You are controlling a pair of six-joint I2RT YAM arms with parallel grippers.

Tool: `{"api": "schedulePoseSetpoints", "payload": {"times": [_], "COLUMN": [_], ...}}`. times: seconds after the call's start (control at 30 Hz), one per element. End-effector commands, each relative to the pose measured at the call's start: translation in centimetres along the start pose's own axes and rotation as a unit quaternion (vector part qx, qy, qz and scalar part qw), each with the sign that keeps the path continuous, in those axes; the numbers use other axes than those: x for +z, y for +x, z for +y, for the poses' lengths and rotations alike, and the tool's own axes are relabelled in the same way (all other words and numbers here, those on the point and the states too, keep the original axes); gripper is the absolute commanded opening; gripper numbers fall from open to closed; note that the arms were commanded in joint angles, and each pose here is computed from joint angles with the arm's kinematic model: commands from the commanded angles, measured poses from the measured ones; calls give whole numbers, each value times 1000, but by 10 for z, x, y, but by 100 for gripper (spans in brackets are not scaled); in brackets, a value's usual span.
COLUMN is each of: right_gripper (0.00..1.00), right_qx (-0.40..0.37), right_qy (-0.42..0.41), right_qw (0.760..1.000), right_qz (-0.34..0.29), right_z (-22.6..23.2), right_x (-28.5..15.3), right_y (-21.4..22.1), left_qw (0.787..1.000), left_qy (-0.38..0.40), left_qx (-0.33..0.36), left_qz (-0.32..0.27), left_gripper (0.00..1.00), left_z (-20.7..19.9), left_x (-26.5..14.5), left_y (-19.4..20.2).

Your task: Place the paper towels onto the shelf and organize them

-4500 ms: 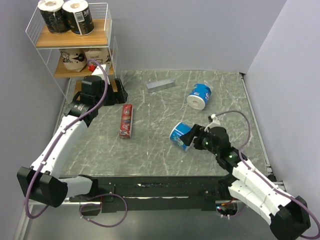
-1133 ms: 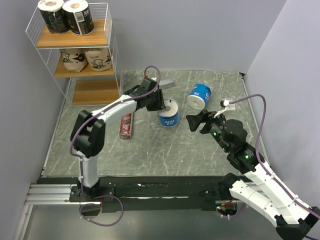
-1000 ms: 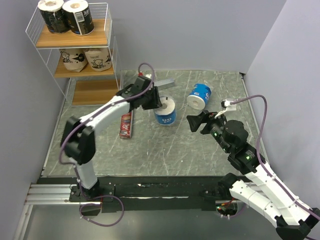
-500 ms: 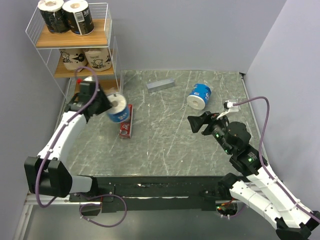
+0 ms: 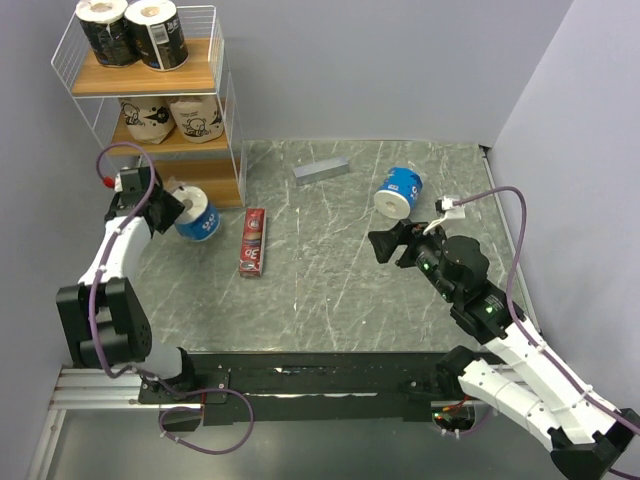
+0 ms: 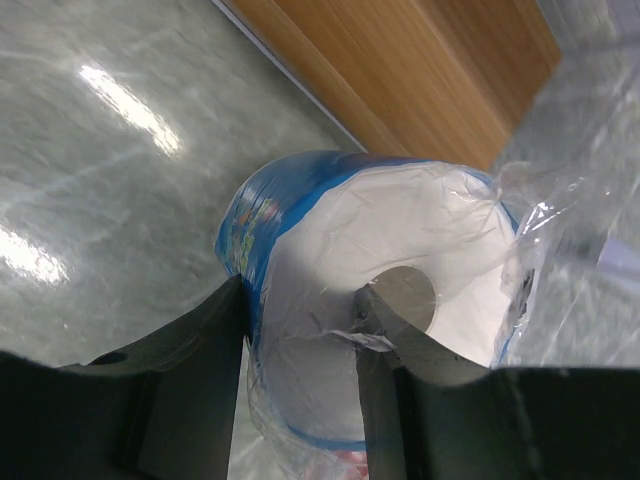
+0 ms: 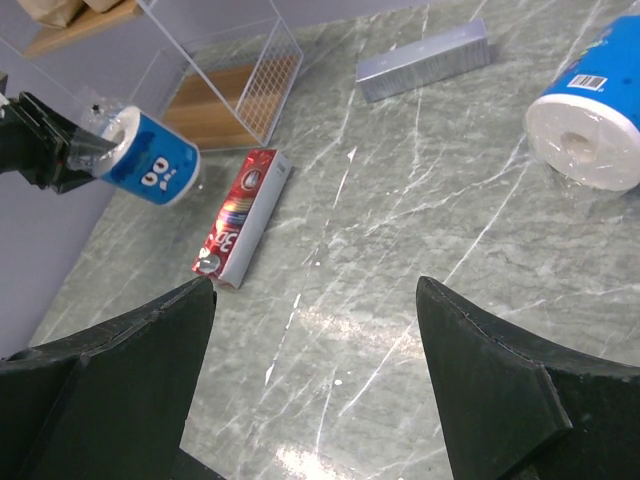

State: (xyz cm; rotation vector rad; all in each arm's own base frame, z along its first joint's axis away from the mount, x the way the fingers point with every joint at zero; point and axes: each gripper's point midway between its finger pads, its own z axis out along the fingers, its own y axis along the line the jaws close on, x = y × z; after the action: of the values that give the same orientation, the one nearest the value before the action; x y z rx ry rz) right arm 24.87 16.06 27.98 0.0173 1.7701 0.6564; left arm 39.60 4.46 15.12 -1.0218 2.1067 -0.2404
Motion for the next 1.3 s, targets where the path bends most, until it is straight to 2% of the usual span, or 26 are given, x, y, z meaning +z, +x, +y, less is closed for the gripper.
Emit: {"api": "schedulePoseSetpoints", "payload": {"times": [0.0, 0.17, 0.4, 0.53, 0.8, 1.03, 1.27], "right_gripper": [88, 89, 89, 89, 89, 89, 89], "right_qx": [-6, -12, -35, -44, -49, -75, -84], "right_qy": [-2, -4, 12, 9, 6, 35, 36], "right_qw": [999, 999, 998, 997, 997, 995, 994], "right_qz": [-35, -41, -56, -58, -61, -56, -62], "right_z": [4, 5, 2, 4, 7, -3, -1], "right_x": [4, 3, 0, 2, 7, 16, 15], "right_y": [-21, -24, -38, -42, -46, -45, -53], "left_qw": [993, 987, 984, 980, 972, 970, 965], "left_qy": [55, 60, 31, 49, 52, 61, 85], "left_qx": [-61, -87, -115, -121, -153, -165, -163], "left_qz": [-87, -121, -133, -148, -170, -166, -188], "left_gripper": [34, 34, 34, 35, 36, 46, 50], "left_z": [-33, -36, -26, -35, -28, -32, -33], "left_x": [1, 8, 41, 50, 66, 85, 85], "left_y": [-70, -104, -124, -135, -136, -139, -139]}}
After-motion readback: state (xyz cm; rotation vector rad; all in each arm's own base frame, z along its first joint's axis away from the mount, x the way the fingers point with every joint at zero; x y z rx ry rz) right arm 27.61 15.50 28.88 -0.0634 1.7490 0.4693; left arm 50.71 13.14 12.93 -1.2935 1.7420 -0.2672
